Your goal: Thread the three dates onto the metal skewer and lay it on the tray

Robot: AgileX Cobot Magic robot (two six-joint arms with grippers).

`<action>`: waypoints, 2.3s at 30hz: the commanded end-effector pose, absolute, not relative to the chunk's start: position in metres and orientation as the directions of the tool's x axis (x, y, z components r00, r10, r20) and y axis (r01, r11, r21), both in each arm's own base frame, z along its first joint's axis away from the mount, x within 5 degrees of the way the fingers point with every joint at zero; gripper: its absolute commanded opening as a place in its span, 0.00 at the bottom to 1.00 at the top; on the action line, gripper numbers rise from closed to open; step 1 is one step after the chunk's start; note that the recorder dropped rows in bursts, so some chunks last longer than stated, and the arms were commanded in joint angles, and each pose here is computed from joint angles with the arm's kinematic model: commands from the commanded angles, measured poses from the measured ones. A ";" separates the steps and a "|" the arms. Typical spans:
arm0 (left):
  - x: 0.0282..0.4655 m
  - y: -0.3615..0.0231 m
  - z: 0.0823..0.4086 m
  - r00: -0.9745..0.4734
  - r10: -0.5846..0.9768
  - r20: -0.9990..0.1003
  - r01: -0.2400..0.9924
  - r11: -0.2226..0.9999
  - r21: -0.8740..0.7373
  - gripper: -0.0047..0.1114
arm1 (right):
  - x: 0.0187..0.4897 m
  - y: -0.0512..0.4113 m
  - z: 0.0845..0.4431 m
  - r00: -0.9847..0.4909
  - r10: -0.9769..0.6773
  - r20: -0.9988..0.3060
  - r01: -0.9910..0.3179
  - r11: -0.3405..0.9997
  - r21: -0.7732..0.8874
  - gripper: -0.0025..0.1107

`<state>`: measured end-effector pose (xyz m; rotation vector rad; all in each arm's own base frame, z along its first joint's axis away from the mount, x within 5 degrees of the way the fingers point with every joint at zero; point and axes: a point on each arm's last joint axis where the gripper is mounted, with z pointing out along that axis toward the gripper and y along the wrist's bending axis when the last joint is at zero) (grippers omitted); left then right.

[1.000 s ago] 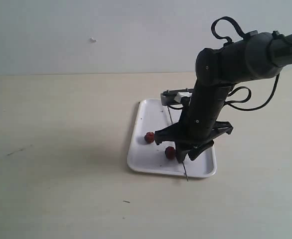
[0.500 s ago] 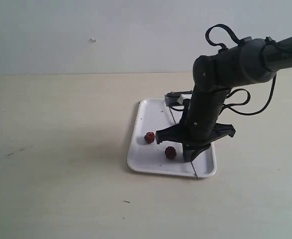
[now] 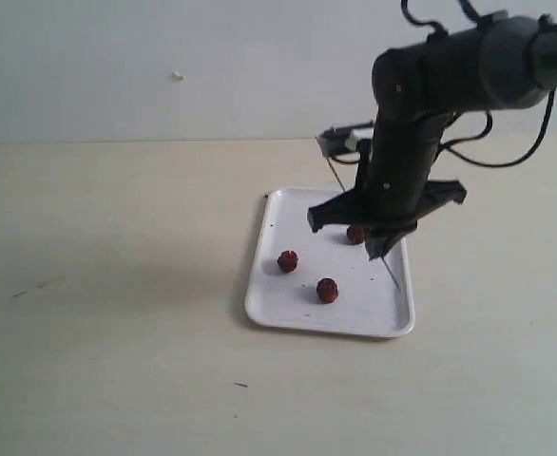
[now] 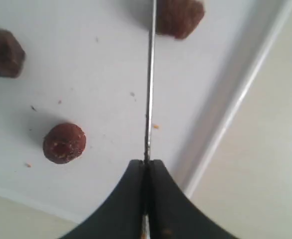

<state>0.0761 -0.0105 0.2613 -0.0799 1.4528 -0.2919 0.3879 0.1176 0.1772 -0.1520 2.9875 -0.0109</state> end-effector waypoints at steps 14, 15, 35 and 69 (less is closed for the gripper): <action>0.088 -0.035 0.289 0.261 -0.302 -0.917 0.463 0.873 -0.156 0.04 | 0.407 0.069 0.246 -0.791 -0.379 -0.480 -0.335 0.925 -0.179 0.02; 0.093 -0.037 0.295 0.266 -0.309 -0.913 0.477 0.866 -0.154 0.04 | 0.409 0.066 0.245 -0.785 -0.395 -0.477 -0.347 0.918 -0.191 0.02; 0.363 -0.141 0.292 -0.335 0.226 -0.915 0.721 0.687 -0.094 0.09 | 0.416 0.000 0.243 -0.833 -0.224 -0.507 -0.205 0.974 -0.094 0.02; 0.367 -0.267 0.200 0.166 0.931 -0.324 0.946 -0.057 0.319 0.46 | 0.405 0.008 0.238 -0.837 -0.365 -0.407 -0.378 0.924 -0.053 0.02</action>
